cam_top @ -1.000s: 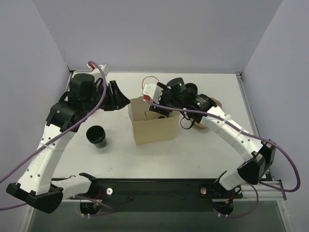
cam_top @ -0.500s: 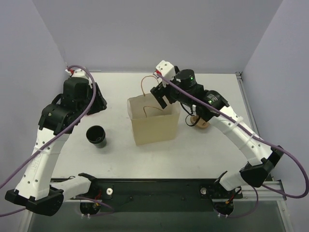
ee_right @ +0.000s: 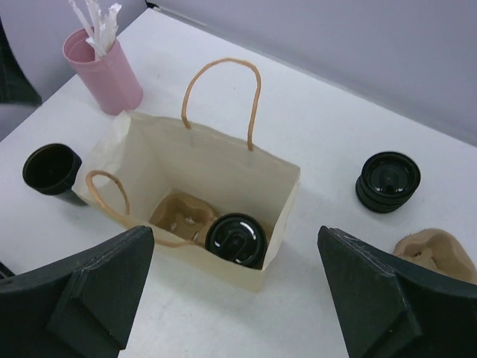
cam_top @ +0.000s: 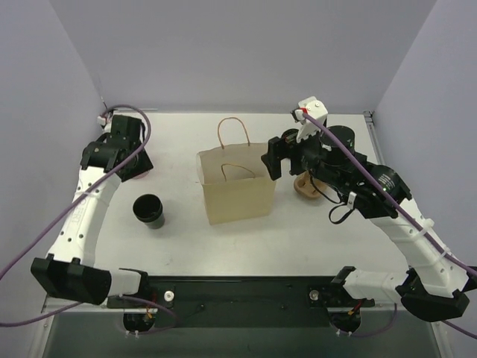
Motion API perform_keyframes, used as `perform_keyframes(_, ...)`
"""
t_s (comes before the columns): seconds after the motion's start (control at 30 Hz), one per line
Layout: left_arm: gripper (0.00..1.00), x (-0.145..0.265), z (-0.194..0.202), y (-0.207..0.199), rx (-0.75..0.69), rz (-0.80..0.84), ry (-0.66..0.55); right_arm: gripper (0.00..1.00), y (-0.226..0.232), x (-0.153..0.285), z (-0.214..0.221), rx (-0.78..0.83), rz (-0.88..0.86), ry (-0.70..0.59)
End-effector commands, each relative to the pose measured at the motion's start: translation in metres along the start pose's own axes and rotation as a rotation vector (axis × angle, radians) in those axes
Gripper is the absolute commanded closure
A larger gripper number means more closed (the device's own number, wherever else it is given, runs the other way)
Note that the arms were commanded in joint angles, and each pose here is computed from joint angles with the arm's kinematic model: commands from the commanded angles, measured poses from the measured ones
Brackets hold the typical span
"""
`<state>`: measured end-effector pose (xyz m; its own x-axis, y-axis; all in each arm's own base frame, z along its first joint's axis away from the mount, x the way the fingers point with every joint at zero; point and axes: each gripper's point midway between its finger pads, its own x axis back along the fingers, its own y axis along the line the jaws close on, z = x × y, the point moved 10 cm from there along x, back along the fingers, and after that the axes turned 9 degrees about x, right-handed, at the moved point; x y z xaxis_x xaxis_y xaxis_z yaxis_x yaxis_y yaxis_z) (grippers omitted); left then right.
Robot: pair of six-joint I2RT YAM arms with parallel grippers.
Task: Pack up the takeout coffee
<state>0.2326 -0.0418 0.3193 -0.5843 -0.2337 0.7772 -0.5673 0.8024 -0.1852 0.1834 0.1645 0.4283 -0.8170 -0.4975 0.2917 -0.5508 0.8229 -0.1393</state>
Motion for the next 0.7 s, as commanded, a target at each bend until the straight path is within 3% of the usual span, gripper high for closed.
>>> perform_keyframes(0.0,0.45,-0.013,-0.065,-0.019,0.022,-0.012,-0.221,0.00,0.006,0.011,0.022,-0.077,-0.043,0.079)
perform_keyframes(0.2,0.46,-0.058,-0.129,-0.035,0.058,-0.089,-0.276,0.01,0.004,0.026,0.030,-0.062,-0.059,0.063)
perform_keyframes(0.33,0.50,-0.085,-0.169,-0.019,0.224,-0.088,-0.276,0.01,0.000,0.032,0.033,-0.041,-0.050,0.056)
perform_keyframes(0.67,0.56,-0.159,-0.191,-0.015,0.413,-0.115,-0.271,0.01,0.000,0.028,0.042,0.013,-0.062,0.090)
